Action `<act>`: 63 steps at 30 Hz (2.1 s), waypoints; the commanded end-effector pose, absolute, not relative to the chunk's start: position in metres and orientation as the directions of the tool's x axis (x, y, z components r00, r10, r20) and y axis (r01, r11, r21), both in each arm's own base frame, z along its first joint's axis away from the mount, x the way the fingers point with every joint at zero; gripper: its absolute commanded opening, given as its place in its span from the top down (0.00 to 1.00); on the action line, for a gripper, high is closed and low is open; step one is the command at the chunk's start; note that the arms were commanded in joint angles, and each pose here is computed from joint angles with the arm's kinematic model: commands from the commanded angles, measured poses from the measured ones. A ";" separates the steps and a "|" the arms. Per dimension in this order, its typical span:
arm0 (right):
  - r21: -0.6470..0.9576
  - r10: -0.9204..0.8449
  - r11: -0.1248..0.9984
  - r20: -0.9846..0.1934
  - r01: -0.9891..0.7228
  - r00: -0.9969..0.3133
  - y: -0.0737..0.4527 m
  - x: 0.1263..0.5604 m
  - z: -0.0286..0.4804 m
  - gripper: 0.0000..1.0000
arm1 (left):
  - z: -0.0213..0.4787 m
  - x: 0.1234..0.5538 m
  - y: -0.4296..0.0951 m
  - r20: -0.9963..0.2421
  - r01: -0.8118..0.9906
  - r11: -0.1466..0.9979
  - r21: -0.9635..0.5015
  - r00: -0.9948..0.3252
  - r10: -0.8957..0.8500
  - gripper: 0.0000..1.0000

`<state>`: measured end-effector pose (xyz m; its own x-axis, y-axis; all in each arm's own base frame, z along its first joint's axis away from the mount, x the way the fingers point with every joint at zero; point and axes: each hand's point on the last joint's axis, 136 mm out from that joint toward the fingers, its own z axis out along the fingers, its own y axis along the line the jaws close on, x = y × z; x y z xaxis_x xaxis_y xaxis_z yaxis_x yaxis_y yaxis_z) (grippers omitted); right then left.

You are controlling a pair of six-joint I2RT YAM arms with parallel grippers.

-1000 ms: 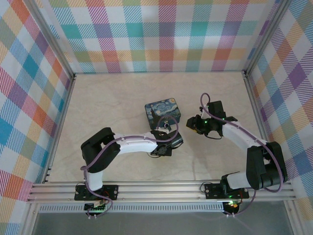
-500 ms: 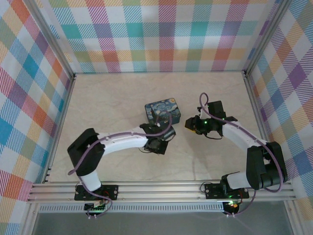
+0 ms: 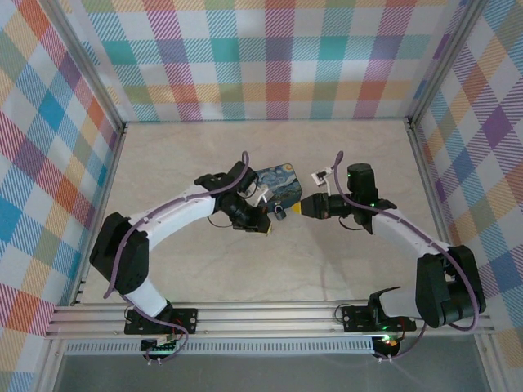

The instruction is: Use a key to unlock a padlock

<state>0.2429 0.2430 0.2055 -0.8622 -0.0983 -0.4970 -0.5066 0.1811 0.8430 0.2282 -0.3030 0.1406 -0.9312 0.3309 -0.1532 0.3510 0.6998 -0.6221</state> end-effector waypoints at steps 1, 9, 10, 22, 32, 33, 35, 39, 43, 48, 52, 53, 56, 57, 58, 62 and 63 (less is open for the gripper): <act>0.775 -0.174 -0.010 -0.624 -0.632 -0.762 0.254 0.230 0.230 0.70 | 0.185 0.217 -0.314 -0.210 0.408 0.540 -0.736 -0.896 0.391 1.00; 0.794 -0.179 -0.008 -0.599 -0.607 -0.781 0.260 0.245 0.220 0.67 | 0.205 0.219 -0.316 -0.257 0.436 0.471 -0.767 -0.881 0.396 1.00; 0.795 -0.182 -0.016 -0.599 -0.606 -0.780 0.261 0.245 0.221 0.67 | 0.207 0.219 -0.316 -0.263 0.441 0.464 -0.769 -0.879 0.398 1.00; 0.806 -0.239 -0.089 -0.588 -0.585 -0.773 0.270 0.238 0.223 0.61 | 0.226 0.223 -0.317 -0.311 0.462 0.407 -0.788 -0.869 0.385 1.00; 0.809 -0.266 -0.100 -0.583 -0.580 -0.768 0.277 0.230 0.224 0.57 | 0.240 0.226 -0.318 -0.348 0.475 0.376 -0.795 -0.866 0.358 1.00; 0.808 -0.267 -0.101 -0.584 -0.581 -0.766 0.277 0.230 0.225 0.57 | 0.240 0.226 -0.319 -0.350 0.476 0.375 -0.796 -0.866 0.356 1.00; 0.809 -0.271 -0.105 -0.582 -0.578 -0.766 0.278 0.229 0.225 0.60 | 0.240 0.227 -0.318 -0.351 0.474 0.378 -0.796 -0.868 0.351 1.00; 0.808 -0.276 -0.111 -0.584 -0.579 -0.763 0.280 0.226 0.226 0.68 | 0.240 0.227 -0.318 -0.349 0.469 0.375 -0.800 -0.871 0.346 1.00; 0.806 -0.283 -0.120 -0.587 -0.579 -0.758 0.281 0.222 0.228 0.73 | 0.241 0.229 -0.316 -0.353 0.469 0.375 -0.799 -0.872 0.338 1.00; 0.806 -0.289 -0.122 -0.587 -0.579 -0.756 0.283 0.219 0.228 0.82 | 0.243 0.229 -0.316 -0.359 0.470 0.367 -0.803 -0.873 0.330 1.00; 0.801 -0.285 -0.115 -0.593 -0.587 -0.753 0.282 0.217 0.229 0.91 | 0.238 0.231 -0.313 -0.351 0.460 0.378 -0.803 -0.879 0.323 1.00; 0.799 -0.282 -0.111 -0.595 -0.591 -0.752 0.281 0.216 0.228 0.92 | 0.237 0.232 -0.313 -0.351 0.458 0.381 -0.803 -0.880 0.319 1.00; 0.797 -0.272 -0.096 -0.598 -0.597 -0.754 0.281 0.215 0.228 0.96 | 0.233 0.237 -0.308 -0.344 0.446 0.408 -0.797 -0.890 0.299 1.00; 0.797 -0.264 -0.079 -0.596 -0.599 -0.758 0.280 0.217 0.226 0.97 | 0.231 0.241 -0.306 -0.340 0.437 0.423 -0.794 -0.896 0.287 1.00; 0.802 -0.260 -0.064 -0.588 -0.594 -0.766 0.281 0.218 0.224 0.99 | 0.229 0.245 -0.303 -0.333 0.424 0.439 -0.792 -0.903 0.272 1.00; 0.827 -0.231 0.024 -0.542 -0.561 -0.808 0.280 0.231 0.209 1.00 | 0.228 0.260 -0.297 -0.311 0.371 0.446 -0.814 -0.928 0.204 0.87; 0.835 -0.220 0.047 -0.527 -0.549 -0.821 0.279 0.236 0.206 1.00 | 0.228 0.262 -0.297 -0.312 0.366 0.444 -0.818 -0.931 0.192 0.84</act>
